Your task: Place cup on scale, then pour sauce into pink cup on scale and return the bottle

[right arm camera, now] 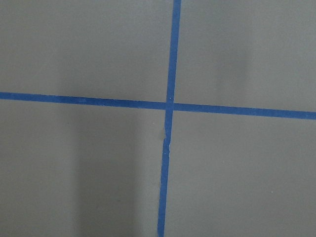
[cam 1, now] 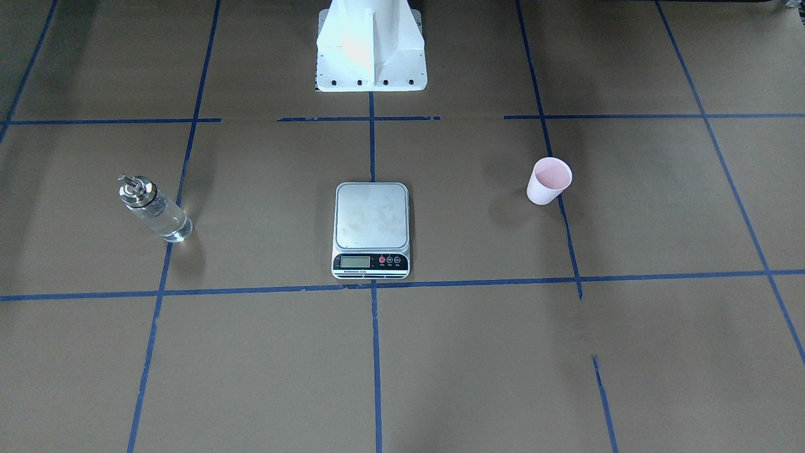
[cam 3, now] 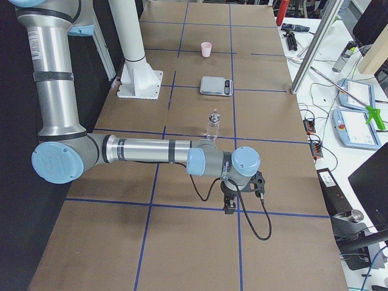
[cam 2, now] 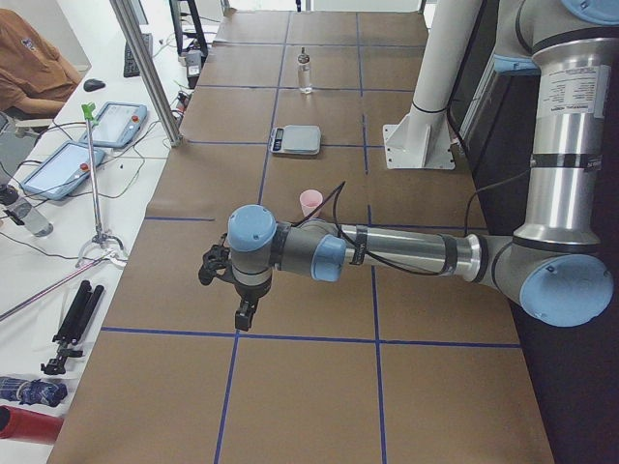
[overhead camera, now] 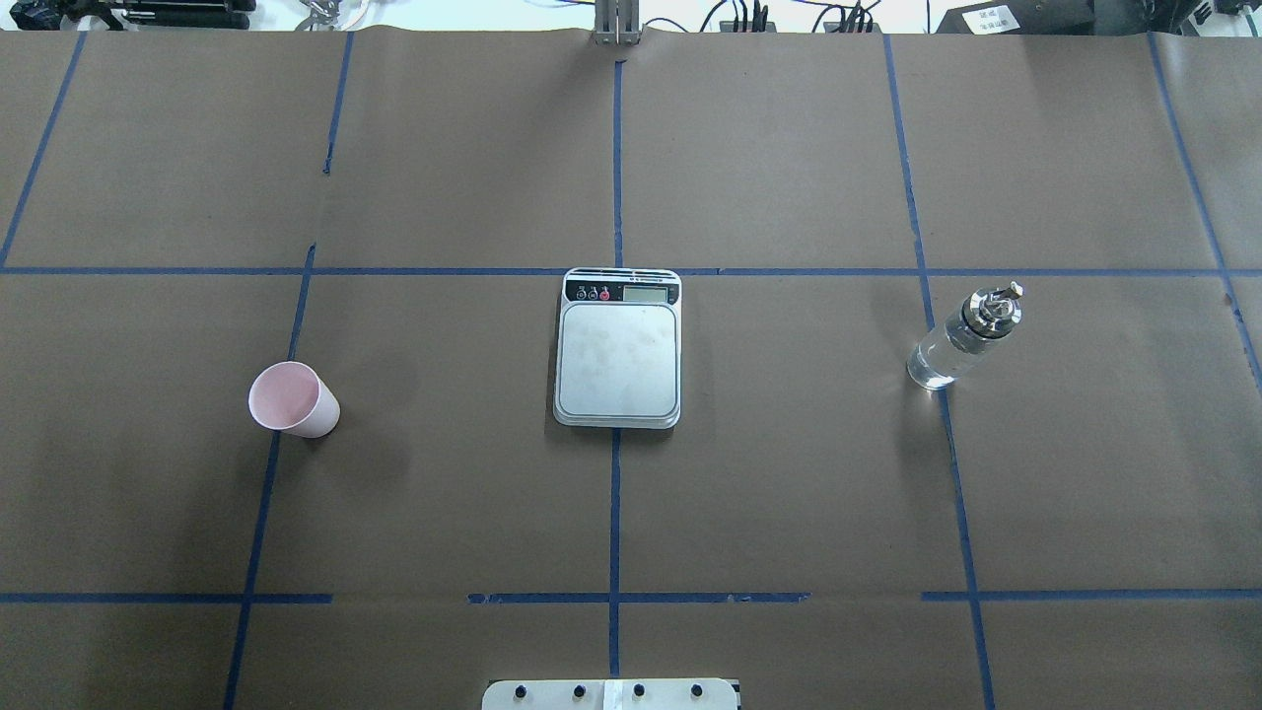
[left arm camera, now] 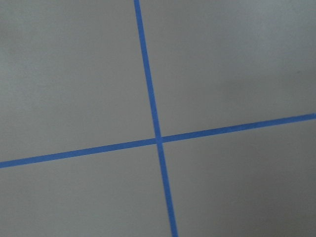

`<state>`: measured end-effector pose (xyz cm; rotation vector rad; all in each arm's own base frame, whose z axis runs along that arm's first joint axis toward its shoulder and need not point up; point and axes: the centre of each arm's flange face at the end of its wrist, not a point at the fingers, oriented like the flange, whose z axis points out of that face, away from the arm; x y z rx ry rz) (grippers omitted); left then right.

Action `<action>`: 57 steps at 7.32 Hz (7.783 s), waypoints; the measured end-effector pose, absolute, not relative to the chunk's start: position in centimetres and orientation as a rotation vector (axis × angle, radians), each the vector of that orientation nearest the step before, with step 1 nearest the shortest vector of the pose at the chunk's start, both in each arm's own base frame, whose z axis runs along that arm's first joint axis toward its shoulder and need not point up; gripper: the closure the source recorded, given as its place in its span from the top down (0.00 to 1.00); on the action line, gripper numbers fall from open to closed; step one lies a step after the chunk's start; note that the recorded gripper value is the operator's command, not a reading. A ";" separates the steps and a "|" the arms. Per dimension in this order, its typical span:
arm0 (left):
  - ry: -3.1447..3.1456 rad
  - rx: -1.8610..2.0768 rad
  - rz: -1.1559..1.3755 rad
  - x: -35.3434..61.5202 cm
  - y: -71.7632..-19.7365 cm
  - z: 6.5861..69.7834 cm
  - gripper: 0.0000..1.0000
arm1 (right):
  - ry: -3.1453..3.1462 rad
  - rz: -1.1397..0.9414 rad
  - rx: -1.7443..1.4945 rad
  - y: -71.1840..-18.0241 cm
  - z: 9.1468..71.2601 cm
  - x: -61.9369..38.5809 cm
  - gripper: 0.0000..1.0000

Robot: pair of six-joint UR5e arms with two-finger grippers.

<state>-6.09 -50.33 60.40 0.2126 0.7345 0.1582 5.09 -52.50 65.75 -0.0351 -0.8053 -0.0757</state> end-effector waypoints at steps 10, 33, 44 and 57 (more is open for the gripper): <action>1.041 0.110 0.060 14.2 -46.3 44.6 1.00 | -0.963 -0.131 0.061 -51.0 66.4 3.3 1.00; 0.903 -0.075 -0.071 44.4 -43.2 21.6 0.00 | -0.974 -0.183 0.056 -50.7 66.7 0.9 1.00; 0.884 0.005 -0.095 55.8 -47.0 13.4 0.05 | -0.975 -0.199 0.073 -50.0 67.1 0.6 1.00; 0.987 0.102 -0.117 47.8 -46.1 13.1 0.55 | -0.979 -0.251 0.084 -50.2 65.5 -1.4 1.00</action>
